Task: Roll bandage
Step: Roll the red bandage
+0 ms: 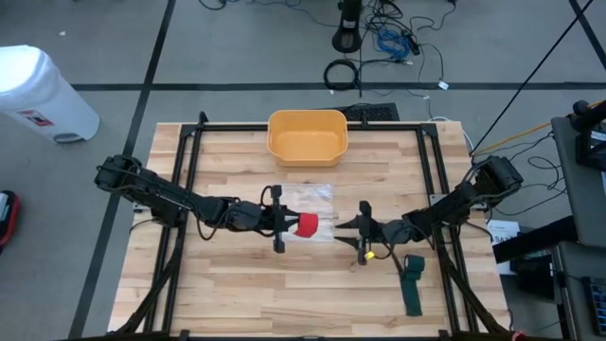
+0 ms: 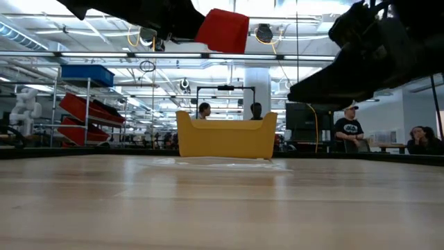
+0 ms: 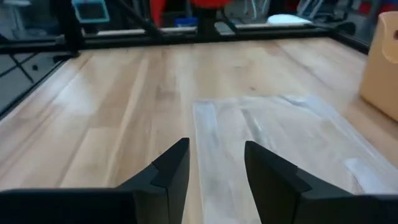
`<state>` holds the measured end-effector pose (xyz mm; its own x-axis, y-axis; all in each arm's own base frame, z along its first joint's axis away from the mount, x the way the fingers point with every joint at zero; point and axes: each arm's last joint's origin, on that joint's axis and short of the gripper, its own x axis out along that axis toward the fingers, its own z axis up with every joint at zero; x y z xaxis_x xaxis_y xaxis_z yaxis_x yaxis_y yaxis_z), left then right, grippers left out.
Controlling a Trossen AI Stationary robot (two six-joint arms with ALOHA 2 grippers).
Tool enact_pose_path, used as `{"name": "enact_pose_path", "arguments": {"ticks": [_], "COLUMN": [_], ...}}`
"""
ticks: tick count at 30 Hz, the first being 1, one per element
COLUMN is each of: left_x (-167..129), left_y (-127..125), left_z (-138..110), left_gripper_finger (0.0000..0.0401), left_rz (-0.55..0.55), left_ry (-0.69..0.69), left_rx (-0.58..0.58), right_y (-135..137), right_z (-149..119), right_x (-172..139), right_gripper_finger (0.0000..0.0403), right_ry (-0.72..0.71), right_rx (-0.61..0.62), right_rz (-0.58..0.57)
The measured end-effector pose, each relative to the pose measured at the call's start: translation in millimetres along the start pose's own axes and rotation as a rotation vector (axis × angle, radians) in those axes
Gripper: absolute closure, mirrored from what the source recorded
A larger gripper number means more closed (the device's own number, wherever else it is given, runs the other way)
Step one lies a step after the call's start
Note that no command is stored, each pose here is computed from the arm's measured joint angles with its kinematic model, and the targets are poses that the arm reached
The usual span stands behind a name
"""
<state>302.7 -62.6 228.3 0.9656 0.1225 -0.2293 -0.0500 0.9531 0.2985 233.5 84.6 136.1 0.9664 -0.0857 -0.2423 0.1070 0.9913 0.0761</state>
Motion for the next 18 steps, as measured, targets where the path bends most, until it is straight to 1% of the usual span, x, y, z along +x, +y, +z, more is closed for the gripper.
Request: {"name": "enact_pose_path", "arguments": {"ticks": [3, 5, 8, 13, 18], "left_x": [-2, -3, -4, -8, -10], "left_y": [0, -1, -1, -2, -3], "left_z": [-5, -9, -13, -21, -29], "left_gripper_finger": [0.0388, 0.0388, 0.0388, 0.0388, 0.0388], "left_rz": [0.008, 0.008, 0.006, 0.013, 0.011], "left_ry": [-0.034, -0.038, -0.029, -0.064, -0.055], "left_rx": [-0.023, -0.036, -0.048, -0.086, -0.083], "right_y": [0, 1, 1, -3, -5], "right_z": [2, 4, 9, 17, 11], "right_x": [2, 3, 5, 7, 16], "right_gripper_finger": [0.0261, 0.0261, 0.0261, 0.0261, 0.0261], "right_ry": [0.005, -0.005, -0.039, -0.121, -0.194], "right_rx": [-0.059, -0.075, -0.054, 0.006, 0.042], "right_rz": [0.065, 0.072, 0.07, 0.056, 0.025]}}
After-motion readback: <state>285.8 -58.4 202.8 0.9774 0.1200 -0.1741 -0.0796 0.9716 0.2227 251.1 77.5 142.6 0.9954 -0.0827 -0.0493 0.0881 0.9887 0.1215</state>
